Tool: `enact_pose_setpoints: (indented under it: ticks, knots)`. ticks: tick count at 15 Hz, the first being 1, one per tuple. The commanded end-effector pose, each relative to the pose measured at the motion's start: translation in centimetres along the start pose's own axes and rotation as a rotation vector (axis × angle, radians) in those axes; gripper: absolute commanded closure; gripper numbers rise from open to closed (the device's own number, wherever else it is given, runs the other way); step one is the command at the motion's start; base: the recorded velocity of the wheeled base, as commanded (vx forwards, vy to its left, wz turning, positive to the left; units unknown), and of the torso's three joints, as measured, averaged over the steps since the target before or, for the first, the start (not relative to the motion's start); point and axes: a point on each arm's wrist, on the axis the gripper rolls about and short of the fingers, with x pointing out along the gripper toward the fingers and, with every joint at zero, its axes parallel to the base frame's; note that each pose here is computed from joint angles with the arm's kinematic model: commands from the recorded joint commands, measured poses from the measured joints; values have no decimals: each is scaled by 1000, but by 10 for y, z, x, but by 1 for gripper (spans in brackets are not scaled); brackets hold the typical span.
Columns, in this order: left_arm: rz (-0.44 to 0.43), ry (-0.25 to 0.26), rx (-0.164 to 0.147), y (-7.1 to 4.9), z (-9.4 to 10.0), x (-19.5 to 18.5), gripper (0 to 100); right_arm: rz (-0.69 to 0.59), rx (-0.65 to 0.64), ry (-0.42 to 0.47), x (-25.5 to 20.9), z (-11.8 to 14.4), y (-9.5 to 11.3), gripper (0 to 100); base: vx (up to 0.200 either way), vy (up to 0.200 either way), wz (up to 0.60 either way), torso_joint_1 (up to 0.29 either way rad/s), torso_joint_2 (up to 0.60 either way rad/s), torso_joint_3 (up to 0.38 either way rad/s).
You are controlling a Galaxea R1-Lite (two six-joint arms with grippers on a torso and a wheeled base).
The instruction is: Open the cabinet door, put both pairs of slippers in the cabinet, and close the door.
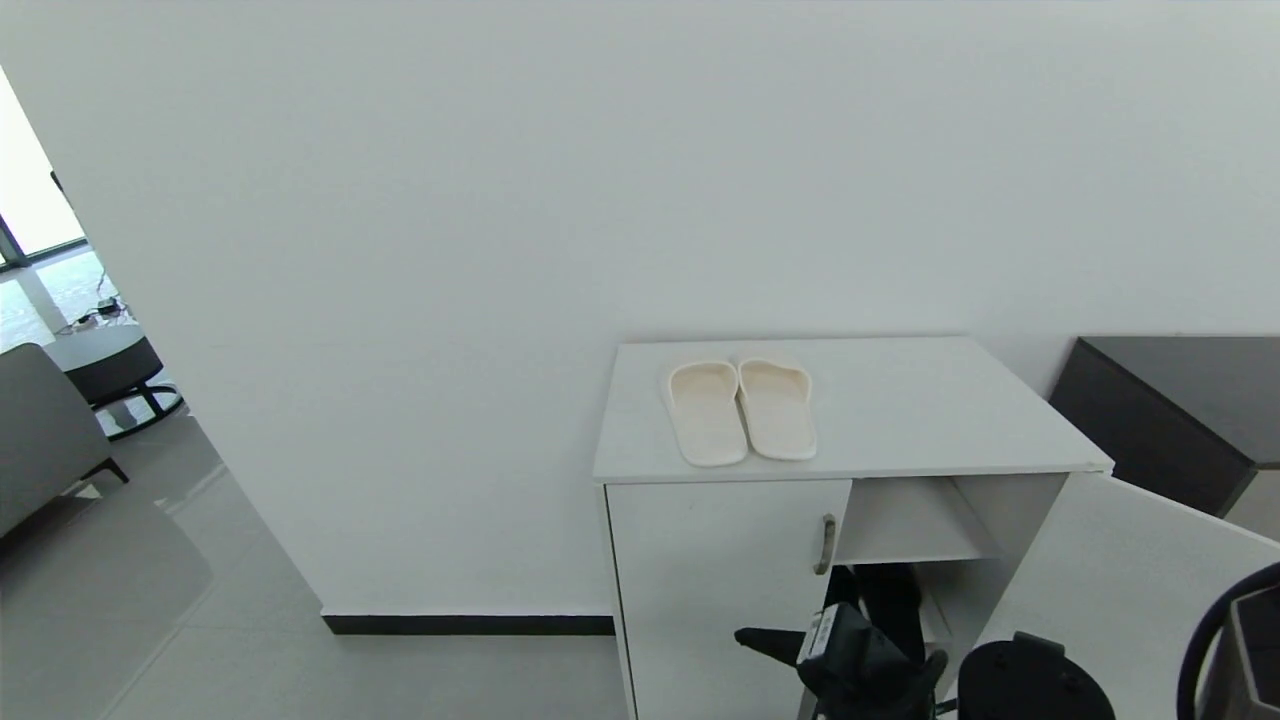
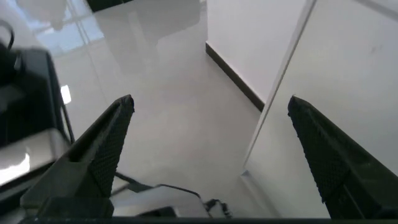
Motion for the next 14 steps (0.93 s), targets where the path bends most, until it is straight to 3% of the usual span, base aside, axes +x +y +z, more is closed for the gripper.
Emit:
enact_pose_setpoints:
  ticks: [1, 3, 5, 6, 8, 11, 14]
  knots:
    - [-1, 1, 0, 0, 0, 0, 100, 18, -56, -29, -15, 9, 2, 0, 0, 0, 0, 149, -364, -168]
    - [-1, 1, 1, 0, 0, 0, 100, -52, -73, -82, -21, 23, 2, 0, 0, 0, 0, 49, -78, -44]
    - [1, 1, 3, 0, 0, 0, 100, -310, -46, -64, 5, 48, -7, 0, 0, 0, 0, 0, 0, 0]
    - [-1, 1, 4, 0, 0, 0, 100, -451, 50, 6, 21, 69, -16, 0, 0, 0, 0, 0, 0, 0]
    - [-1, 1, 4, 0, 0, 0, 100, -578, 235, 93, 31, 105, -19, 0, 0, 0, 0, 0, 0, 0]
    - [-1, 1, 4, 0, 0, 0, 100, -796, 291, 104, 47, 115, -30, 0, 0, 0, 0, 0, 0, 0]
    - [-1, 1, 4, 0, 0, 0, 100, -878, 286, 57, 62, 105, -48, 0, 0, 0, 0, 0, 0, 0]
